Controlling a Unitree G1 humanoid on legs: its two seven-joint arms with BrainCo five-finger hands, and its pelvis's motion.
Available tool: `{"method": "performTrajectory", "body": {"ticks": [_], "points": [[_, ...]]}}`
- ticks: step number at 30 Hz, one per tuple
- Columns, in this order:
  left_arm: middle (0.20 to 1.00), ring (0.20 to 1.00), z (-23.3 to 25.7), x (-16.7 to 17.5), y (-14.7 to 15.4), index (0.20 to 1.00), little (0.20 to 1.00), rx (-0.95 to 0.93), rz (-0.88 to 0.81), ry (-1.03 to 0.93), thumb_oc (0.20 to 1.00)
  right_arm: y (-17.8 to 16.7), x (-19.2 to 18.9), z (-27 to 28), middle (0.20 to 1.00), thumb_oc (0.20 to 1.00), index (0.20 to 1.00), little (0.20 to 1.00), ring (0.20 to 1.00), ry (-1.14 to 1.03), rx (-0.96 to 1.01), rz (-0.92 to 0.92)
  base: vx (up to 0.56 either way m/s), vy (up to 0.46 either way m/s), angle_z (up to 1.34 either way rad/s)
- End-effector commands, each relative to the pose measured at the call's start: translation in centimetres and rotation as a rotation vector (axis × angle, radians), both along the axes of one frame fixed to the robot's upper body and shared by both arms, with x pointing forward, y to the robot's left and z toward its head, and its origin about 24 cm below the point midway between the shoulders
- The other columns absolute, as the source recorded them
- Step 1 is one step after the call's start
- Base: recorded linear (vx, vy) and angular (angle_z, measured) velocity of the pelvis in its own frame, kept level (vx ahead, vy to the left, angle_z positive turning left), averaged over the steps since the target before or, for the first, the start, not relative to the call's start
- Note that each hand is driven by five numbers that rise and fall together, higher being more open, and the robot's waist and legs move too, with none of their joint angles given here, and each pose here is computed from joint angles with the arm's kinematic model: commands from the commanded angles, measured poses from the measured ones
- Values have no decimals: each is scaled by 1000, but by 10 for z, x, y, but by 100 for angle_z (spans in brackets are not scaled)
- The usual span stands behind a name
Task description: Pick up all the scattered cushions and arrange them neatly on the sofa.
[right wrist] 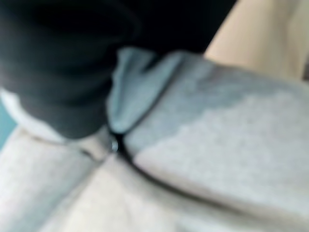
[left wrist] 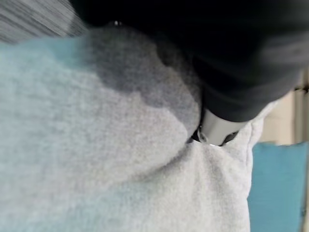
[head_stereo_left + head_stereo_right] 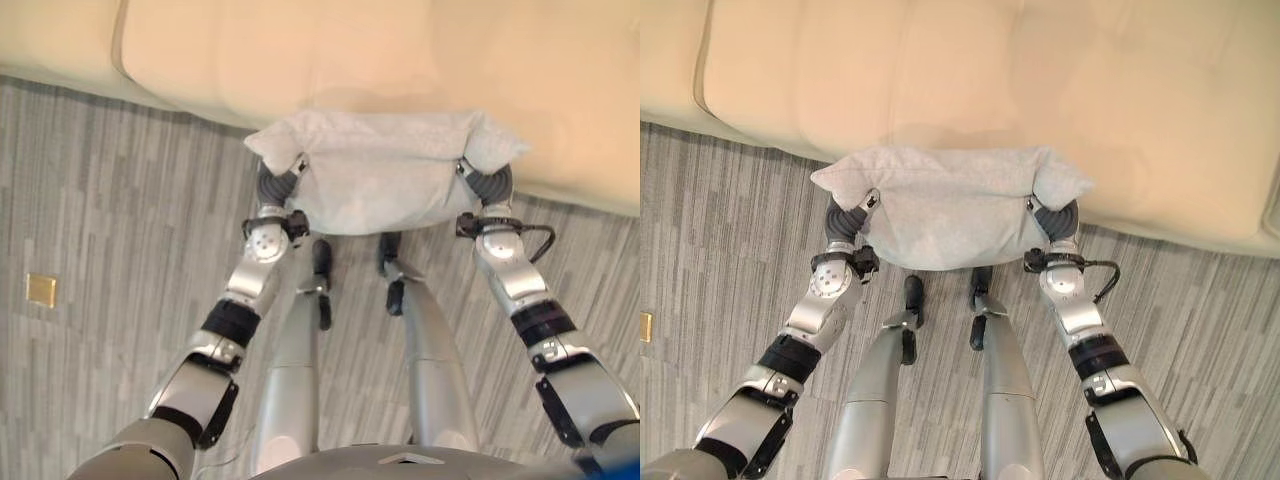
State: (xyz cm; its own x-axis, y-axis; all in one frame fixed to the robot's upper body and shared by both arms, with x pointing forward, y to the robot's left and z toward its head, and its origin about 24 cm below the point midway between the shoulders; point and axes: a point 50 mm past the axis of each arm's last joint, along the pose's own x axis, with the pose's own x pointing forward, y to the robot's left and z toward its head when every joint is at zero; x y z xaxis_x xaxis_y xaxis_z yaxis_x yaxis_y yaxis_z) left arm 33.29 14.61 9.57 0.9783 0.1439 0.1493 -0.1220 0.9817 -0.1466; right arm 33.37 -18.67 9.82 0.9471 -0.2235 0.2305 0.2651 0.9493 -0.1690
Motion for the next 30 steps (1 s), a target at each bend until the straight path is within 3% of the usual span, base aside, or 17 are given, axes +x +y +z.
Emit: {"method": "performTrajectory", "body": {"ticks": [1,13,22,30], "points": [[200,200,15,-11,-20,200,200,-26,-108,-153,200,31,-11,13,200,200,200,200,200,-138,34,162,31,-102,17],[200,200,-47,-63,28,200,200,69,-48,44,200,7,-53,-45,200,200,200,200,200,75,7,176,66,-61,17],[200,200,-66,-80,21,200,200,25,-114,117,200,-13,-75,-60,200,200,200,200,200,144,48,113,69,71,112],[200,200,-68,-87,29,200,200,77,-128,136,200,4,-71,-60,200,200,200,200,200,149,79,171,113,220,5]]}}
